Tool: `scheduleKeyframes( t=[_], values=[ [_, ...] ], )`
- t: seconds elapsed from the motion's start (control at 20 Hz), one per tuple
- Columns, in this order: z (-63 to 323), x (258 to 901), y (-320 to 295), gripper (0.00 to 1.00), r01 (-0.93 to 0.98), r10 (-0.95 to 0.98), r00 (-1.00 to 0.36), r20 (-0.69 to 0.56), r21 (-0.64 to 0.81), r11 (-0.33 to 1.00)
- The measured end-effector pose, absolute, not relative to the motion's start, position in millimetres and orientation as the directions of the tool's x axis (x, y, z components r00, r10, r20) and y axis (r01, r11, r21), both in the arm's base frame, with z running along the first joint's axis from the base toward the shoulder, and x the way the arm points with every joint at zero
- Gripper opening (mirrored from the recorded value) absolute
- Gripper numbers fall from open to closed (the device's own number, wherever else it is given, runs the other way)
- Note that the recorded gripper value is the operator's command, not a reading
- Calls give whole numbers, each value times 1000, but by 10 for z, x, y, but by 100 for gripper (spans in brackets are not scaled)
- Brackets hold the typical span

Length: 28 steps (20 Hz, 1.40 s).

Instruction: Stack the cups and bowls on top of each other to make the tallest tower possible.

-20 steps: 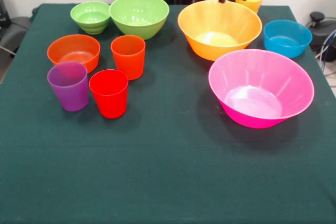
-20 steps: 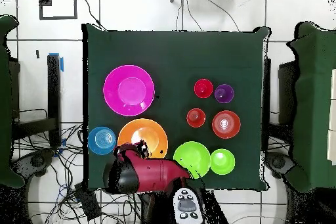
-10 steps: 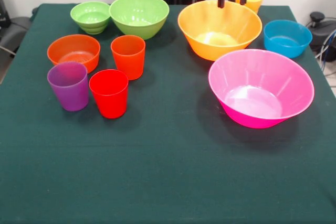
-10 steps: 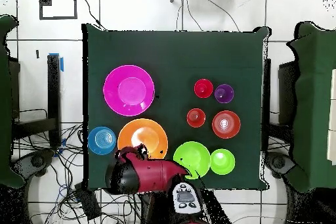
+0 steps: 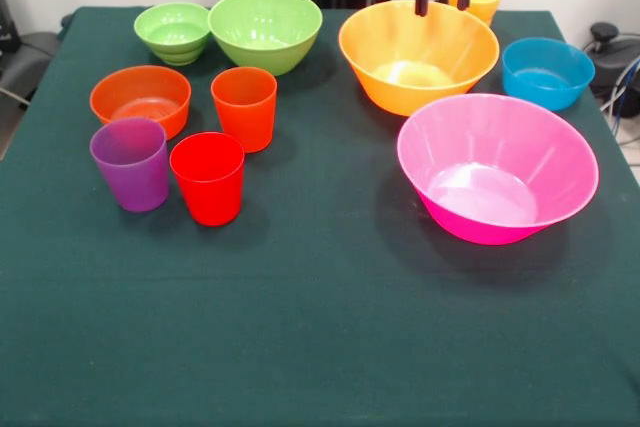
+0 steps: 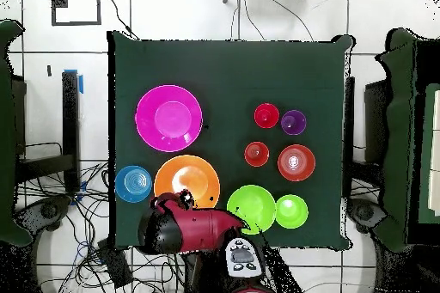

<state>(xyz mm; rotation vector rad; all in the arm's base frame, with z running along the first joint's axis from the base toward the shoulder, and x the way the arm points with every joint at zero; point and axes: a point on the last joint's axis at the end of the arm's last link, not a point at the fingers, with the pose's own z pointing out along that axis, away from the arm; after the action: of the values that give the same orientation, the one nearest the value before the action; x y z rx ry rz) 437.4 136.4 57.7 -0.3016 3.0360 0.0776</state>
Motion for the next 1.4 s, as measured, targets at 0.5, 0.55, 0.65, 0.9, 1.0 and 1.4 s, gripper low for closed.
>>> scheduleKeyframes(
  t=[0.5, 0.55, 0.65, 0.9, 1.0, 1.4],
  values=[
    [586, 4380, 1369, 100, -200, -195, -976, -97, 41, 979],
    [586, 4379, 1370, 100, -200, -195, -976, -97, 41, 979],
    [586, 4380, 1371, 100, -200, -196, -976, -97, 41, 979],
    [587, 4379, 1374, 100, -201, -196, -976, -97, 41, 979],
    [587, 4379, 1375, 100, -201, -196, -976, -97, 41, 979],
    [586, 4357, 1435, 100, -215, -210, -973, -97, 40, 976]
  ],
)
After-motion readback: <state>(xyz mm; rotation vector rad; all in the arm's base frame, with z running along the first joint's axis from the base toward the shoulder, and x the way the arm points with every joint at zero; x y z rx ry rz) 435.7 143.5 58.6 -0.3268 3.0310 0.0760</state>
